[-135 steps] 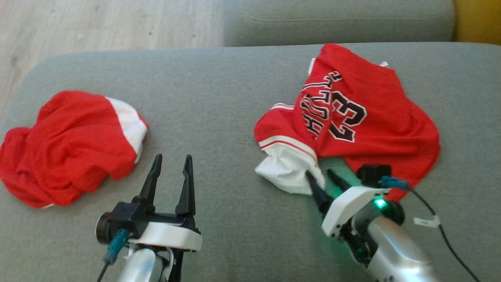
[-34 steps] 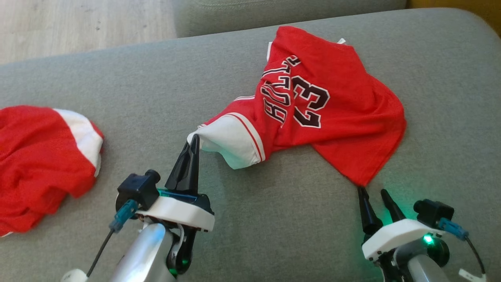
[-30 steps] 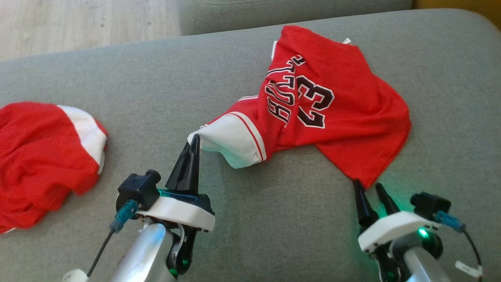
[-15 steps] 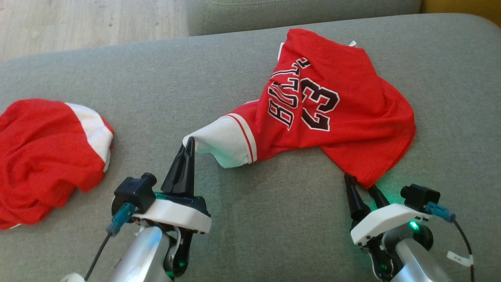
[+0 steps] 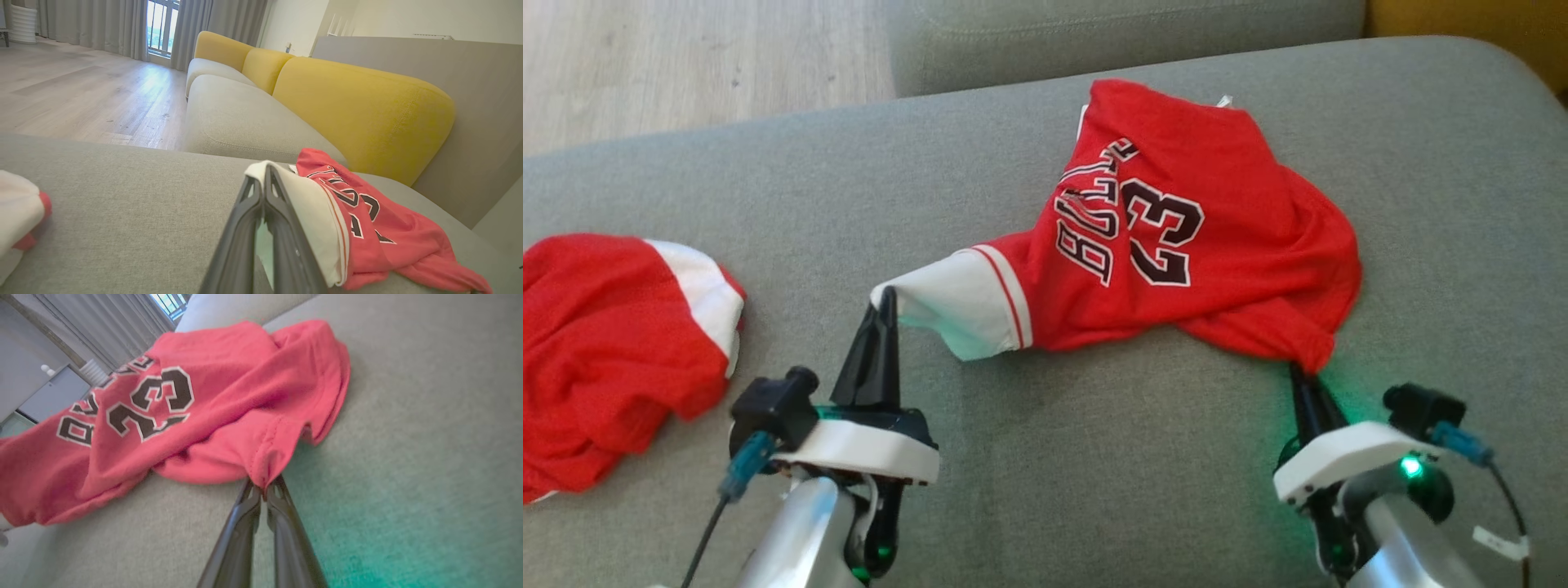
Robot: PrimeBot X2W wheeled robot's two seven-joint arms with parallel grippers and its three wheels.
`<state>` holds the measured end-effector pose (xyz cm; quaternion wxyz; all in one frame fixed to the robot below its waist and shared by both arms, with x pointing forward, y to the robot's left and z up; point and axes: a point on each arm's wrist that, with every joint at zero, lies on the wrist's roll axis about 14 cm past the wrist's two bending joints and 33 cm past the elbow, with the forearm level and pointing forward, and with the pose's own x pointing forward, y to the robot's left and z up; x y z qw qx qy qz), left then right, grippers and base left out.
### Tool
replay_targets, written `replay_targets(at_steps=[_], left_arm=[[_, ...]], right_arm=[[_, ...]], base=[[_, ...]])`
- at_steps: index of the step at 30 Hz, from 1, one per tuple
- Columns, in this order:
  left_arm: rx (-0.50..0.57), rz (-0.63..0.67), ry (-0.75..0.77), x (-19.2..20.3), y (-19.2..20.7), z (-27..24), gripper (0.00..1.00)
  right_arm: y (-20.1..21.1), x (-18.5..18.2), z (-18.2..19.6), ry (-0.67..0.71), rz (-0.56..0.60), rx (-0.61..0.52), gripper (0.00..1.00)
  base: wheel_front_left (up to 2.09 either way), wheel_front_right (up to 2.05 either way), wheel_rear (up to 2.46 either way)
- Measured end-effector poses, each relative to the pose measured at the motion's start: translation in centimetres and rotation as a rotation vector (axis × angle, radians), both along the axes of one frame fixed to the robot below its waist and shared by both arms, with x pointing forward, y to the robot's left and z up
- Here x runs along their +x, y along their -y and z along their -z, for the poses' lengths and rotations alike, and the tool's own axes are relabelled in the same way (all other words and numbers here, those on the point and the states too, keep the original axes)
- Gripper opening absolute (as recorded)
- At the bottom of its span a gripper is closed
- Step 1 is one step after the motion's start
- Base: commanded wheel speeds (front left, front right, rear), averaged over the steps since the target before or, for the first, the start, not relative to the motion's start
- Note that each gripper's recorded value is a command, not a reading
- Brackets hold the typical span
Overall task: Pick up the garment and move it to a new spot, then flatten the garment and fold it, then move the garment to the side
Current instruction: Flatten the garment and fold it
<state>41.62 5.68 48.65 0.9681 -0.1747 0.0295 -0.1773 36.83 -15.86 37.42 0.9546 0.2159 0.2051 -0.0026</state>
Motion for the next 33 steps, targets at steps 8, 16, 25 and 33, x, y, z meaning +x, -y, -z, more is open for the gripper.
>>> replay_targets(at_steps=[8, 16, 25, 33], left_arm=[[-0.016, -0.030, 0.055, 0.3, -0.9, -2.0, 0.00], [-0.152, -0.044, 0.212, 2.1, -2.4, -10.4, 0.00], [-0.307, -0.067, 0.458, 1.5, -4.5, -23.2, 0.00], [-0.388, -0.061, 0.649, -2.4, -5.9, -32.0, 0.00]], right_arm=[[3.1, 2.8, -7.1, 0.209, 0.022, -0.142, 0.00], [4.4, 5.4, -23.2, 0.578, -0.034, -0.366, 0.00], [3.5, 4.0, -33.6, 0.829, -0.059, -0.460, 0.00], [2.9, 1.5, -39.0, 0.964, -0.040, -0.502, 0.00]], base=[[0.00, 0.00, 0.00], [0.00, 0.00, 0.00], [0.00, 0.00, 0.00], [0.00, 0.00, 0.00]])
